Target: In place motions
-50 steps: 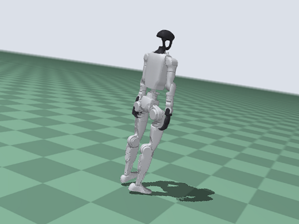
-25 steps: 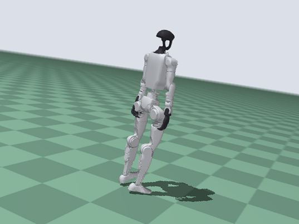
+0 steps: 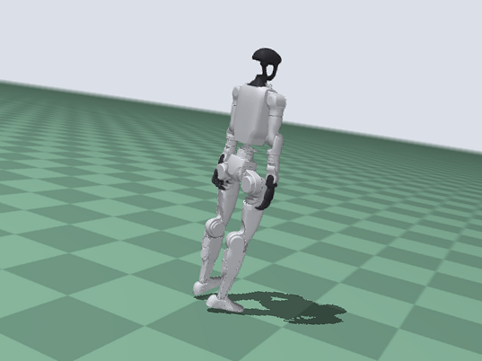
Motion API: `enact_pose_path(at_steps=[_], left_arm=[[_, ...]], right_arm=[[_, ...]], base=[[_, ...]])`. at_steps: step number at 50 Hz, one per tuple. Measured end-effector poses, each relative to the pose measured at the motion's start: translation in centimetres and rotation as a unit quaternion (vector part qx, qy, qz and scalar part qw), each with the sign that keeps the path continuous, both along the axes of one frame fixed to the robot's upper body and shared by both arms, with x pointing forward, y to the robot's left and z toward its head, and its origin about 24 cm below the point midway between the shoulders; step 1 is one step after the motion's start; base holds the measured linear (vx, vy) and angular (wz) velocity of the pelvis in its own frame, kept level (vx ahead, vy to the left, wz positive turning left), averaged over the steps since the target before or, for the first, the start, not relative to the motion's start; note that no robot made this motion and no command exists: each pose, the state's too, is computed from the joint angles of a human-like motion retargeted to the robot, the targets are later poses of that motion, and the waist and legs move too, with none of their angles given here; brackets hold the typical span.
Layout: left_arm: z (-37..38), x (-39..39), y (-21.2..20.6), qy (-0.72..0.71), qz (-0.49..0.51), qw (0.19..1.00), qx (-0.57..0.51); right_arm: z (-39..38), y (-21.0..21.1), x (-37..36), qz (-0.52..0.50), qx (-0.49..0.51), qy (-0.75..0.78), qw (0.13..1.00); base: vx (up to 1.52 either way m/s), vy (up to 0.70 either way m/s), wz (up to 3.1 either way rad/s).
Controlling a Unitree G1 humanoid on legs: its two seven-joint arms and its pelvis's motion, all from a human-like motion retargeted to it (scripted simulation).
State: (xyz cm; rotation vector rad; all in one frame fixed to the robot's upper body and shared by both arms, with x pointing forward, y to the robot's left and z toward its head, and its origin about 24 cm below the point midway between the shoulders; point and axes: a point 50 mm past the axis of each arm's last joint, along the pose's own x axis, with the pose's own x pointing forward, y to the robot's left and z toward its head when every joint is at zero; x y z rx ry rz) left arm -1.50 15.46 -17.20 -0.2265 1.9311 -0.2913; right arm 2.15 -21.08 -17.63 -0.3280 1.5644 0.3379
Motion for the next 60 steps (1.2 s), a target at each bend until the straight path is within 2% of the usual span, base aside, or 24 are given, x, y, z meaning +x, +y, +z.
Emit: enact_pose_path(at_steps=[32, 44, 50, 55, 60], left_arm=[[0.0, 0.0, 0.1, 0.004, -0.011, 1.0, -0.004], [0.0, 0.4, 0.1, -0.001, -0.025, 1.0, -0.009], [0.1, 0.8, 0.4, -0.003, -0.033, 0.999, -0.012], [0.1, 1.0, 0.7, -0.006, -0.042, 0.999, -0.015], [0.1, 0.6, 1.6, -0.006, -0.063, 0.998, -0.002]], right_arm=[[0.4, -2.4, -1.0, -0.035, -0.034, 0.01, 0.999], [0.5, -2.3, 0.0, 0.0, -0.014, 0.0, 1.0], [1.5, -5.2, 2.0, 0.085, -0.02, -0.012, 0.996], [4.4, -9.1, 7.3, 0.256, -0.047, -0.072, 0.963], [8.4, -10.2, 13.7, 0.427, -0.099, -0.175, 0.882]], base=[[0.0, 0.0, 0.0], [0.0, 0.0, 0.0], [-0.02, 0.07, -0.04], [0.03, 0.12, -0.04], [-0.04, 0.13, -0.23]])
